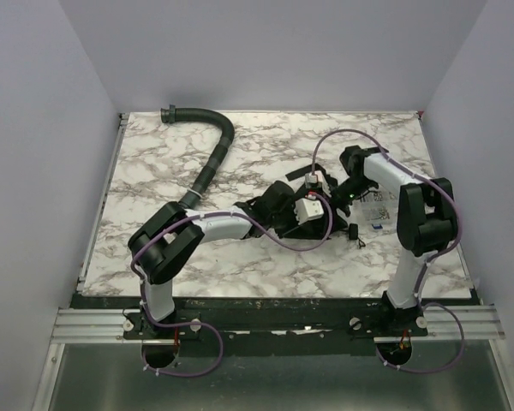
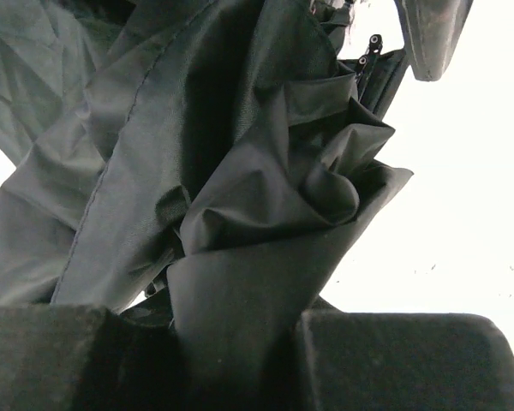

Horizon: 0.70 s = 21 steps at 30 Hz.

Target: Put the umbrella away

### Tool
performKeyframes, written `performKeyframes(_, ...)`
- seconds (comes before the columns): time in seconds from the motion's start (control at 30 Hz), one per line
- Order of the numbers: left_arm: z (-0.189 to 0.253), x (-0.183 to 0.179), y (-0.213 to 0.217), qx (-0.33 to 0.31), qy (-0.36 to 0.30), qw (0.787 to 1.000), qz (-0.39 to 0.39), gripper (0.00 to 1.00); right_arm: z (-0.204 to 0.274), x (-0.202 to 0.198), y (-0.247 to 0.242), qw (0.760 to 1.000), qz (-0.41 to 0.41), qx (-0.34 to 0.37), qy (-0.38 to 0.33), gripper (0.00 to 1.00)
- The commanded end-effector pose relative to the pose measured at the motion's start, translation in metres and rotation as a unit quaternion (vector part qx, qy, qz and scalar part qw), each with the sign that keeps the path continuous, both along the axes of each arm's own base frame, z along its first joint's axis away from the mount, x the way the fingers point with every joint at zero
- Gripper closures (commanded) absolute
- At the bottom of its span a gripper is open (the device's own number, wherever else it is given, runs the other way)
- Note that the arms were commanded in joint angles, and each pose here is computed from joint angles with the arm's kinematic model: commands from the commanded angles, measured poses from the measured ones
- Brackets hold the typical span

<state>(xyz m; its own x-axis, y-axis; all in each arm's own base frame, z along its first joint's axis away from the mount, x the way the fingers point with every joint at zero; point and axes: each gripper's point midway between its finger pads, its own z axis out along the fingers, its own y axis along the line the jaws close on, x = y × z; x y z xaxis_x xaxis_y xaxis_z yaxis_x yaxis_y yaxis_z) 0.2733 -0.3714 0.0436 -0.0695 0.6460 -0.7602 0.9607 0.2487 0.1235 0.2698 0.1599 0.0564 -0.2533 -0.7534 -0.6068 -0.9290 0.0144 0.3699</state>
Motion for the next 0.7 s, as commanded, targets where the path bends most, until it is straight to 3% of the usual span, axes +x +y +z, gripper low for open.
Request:
performKeyframes(0.0, -0.072, -0.059, 0.042, 0.119, 0.179, 0.977, 0.012, 0.90, 0.047, 0.009, 0.000, 0.998, 0.001, 0.036, -0.046, 0.23)
performKeyframes(0.2, -0.068, -0.068, 0.043, 0.100, 0.272, 0.957, 0.028, 0.90, 0.095, 0.028, -0.016, 0.992, -0.017, 0.050, -0.115, 0.22)
performKeyframes(0.3, -0.063, -0.069, 0.042, 0.087, 0.327, 0.941, 0.034, 0.90, 0.113, 0.032, -0.019, 0.980, -0.006, 0.058, -0.190, 0.02)
performKeyframes(0.43, -0.052, -0.067, 0.038, 0.077, 0.398, 0.913, 0.042, 0.89, 0.112, 0.022, -0.012, 0.942, 0.033, 0.105, -0.318, 0.00)
performKeyframes(0.67, -0.049, -0.060, 0.028, 0.099, 0.482, 0.868, 0.059, 0.86, 0.087, 0.028, -0.002, 0.915, 0.054, 0.090, -0.389, 0.00)
